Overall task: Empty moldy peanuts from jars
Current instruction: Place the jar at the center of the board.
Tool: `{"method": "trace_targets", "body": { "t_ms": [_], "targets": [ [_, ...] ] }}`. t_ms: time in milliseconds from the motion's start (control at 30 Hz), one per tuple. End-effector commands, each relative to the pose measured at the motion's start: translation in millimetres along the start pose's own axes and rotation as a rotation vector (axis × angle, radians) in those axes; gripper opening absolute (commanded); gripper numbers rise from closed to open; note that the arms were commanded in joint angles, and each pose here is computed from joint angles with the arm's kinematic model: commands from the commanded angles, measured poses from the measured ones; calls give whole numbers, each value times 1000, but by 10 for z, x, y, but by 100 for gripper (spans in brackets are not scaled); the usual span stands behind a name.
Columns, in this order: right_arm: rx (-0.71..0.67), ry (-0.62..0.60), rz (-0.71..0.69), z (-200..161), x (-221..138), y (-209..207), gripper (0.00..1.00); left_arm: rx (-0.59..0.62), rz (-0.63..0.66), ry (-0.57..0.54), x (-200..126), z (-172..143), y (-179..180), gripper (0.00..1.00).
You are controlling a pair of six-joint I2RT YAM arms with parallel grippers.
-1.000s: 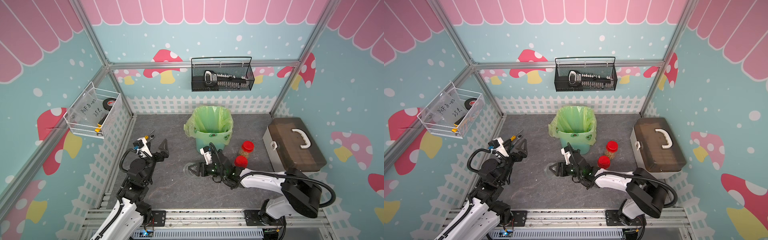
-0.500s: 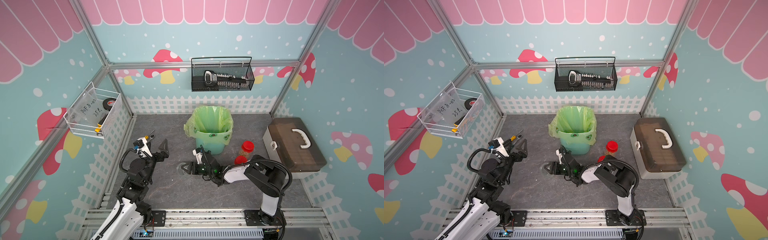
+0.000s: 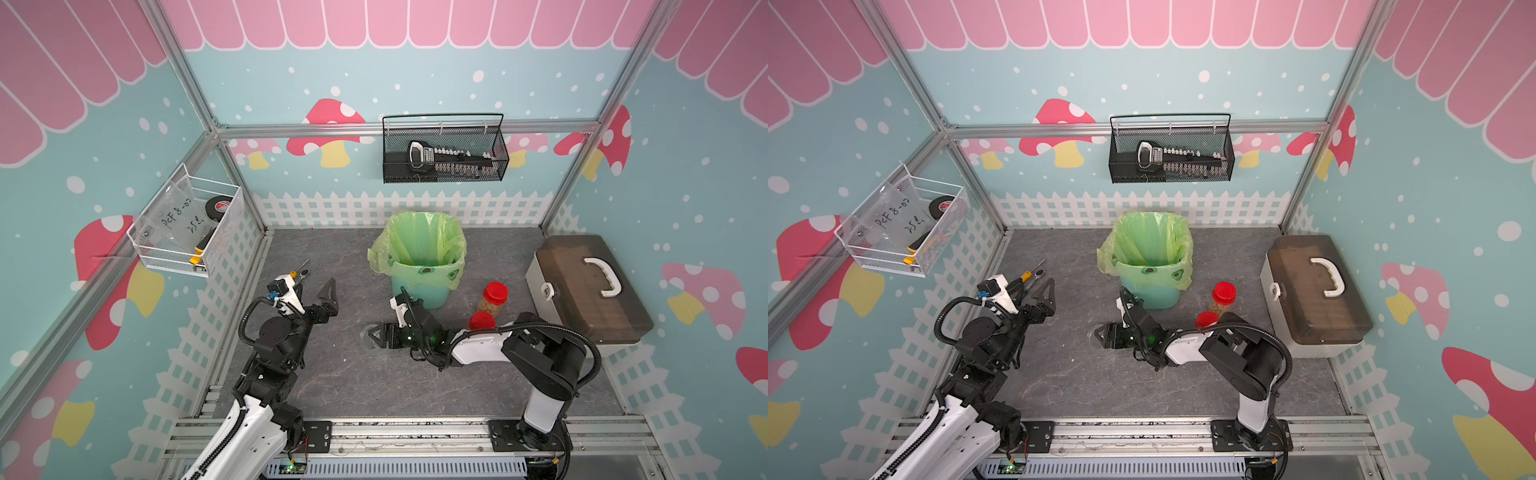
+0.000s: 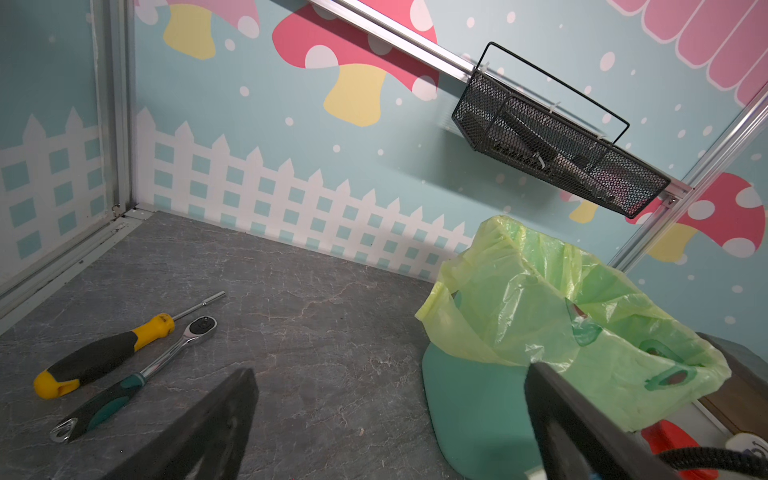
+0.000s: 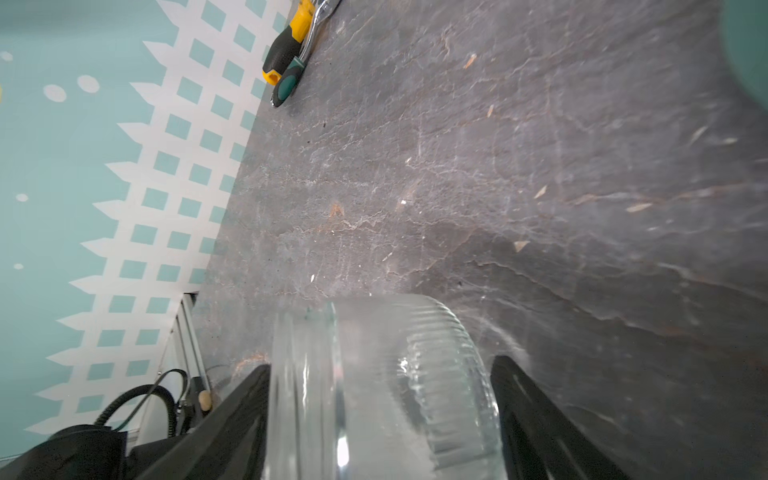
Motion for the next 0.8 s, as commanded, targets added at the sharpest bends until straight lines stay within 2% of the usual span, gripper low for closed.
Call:
{"method": "trace_targets", "body": {
  "t_ms": [0, 200, 300, 500, 767],
  "targets": [
    [-73, -13, -113, 36, -83, -58, 83, -23, -4, 9, 6, -39, 10, 99],
    [-109, 20, -149, 33, -77, -75, 85, -22, -5, 7, 4, -36, 8, 99],
    [-184, 26, -212, 67, -168, -11, 85, -23, -7, 6, 5, -34, 7, 99],
    [-372, 2, -306, 167, -595, 295, 85, -20, -42, 11, 35, -37, -28, 99],
    [-469, -37, -391, 265, -1289, 475, 80, -17, -152, 18, 108, -24, -136, 99]
  ]
}}
Point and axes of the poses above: each gripper's point midway between its finger pads, its own x axis out along the fingers, its own y axis along the line the jaws close on, z = x × y, the point moved 9 cm from there along -x, back along the fingers, and after that the axes turned 12 degrees about x, right-handed, at the moved point
